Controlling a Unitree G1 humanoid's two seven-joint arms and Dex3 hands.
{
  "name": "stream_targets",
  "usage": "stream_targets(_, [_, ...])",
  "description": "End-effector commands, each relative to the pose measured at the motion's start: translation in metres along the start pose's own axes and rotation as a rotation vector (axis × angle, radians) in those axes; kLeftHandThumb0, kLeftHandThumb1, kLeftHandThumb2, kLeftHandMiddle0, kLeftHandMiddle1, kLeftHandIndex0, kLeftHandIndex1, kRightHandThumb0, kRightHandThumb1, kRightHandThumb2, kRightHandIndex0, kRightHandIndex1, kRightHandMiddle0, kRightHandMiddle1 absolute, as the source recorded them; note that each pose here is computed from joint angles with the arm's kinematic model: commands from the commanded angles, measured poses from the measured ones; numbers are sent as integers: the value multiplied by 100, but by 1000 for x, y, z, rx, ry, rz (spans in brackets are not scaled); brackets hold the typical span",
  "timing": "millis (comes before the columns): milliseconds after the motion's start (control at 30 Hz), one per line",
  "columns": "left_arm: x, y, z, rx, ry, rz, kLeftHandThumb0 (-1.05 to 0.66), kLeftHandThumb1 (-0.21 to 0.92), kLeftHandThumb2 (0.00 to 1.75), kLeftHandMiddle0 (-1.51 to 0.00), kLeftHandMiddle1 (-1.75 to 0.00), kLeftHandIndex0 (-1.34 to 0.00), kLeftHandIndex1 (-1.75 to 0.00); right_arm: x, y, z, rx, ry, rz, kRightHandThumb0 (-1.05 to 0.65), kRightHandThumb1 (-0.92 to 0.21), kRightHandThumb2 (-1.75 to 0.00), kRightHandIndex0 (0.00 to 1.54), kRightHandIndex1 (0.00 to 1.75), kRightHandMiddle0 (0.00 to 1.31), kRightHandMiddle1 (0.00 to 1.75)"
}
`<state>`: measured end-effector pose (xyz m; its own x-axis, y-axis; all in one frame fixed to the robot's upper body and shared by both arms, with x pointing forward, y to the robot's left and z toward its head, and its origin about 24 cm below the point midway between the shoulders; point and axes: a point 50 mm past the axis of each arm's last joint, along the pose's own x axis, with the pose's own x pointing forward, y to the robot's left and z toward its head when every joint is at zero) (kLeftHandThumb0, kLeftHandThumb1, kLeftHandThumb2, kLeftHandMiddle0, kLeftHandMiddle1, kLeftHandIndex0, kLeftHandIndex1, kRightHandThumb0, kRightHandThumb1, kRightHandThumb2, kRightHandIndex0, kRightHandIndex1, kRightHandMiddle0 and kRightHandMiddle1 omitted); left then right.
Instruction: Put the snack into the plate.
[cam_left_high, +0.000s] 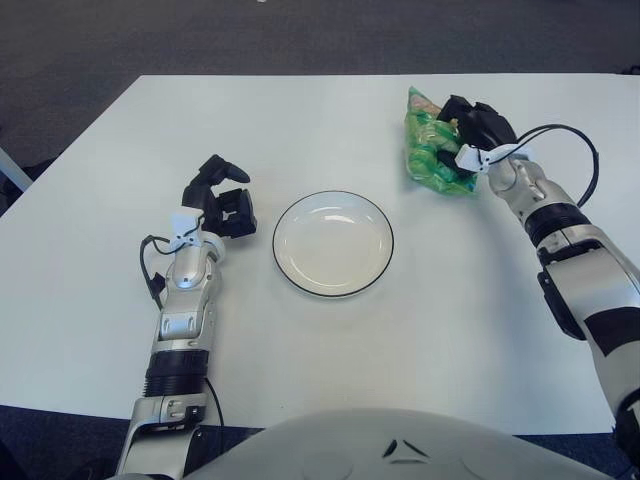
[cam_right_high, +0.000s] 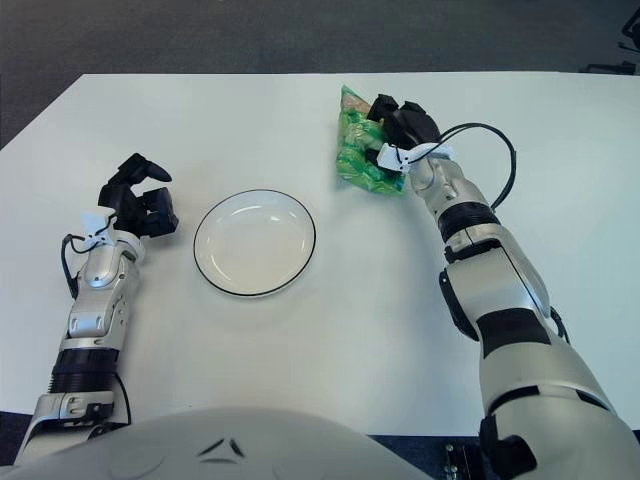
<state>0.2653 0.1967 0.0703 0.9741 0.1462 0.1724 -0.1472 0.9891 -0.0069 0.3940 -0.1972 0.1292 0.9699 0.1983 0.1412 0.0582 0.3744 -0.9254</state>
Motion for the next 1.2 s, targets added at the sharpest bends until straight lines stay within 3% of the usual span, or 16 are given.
stream_targets(0, [-31, -1, -41, -26, 173, 33, -50, 26, 139, -134, -175, -66, -175, -9, 8, -12, 50, 61, 42, 0, -11, -153, 79, 165, 56, 175])
stream_targets(267, [-29, -1, -43, -40, 179, 32, -50, 26, 139, -135, -175, -66, -175, 2, -20, 5, 99, 31, -66, 0, -8, -155, 82, 163, 57, 175])
stream_targets(467, [-29, -1, -44, -41, 175, 26, -50, 26, 139, -135, -175, -66, -175, 2, -34, 16, 125, -14, -113, 0, -6, -158, 82, 164, 58, 175])
stream_targets(1000, [-29, -1, -44, -37, 186, 37, -50, 27, 137, -136, -175, -65, -175, -9, -70, 69, 202, -206, -180, 0, -1, -165, 84, 169, 64, 175])
stream_targets(1167, [-29, 0, -45, -38, 186, 30, -49, 28, 136, -136, -175, -64, -175, -7, -77, 98, 210, -267, -188, 0, 0, -166, 84, 169, 64, 175])
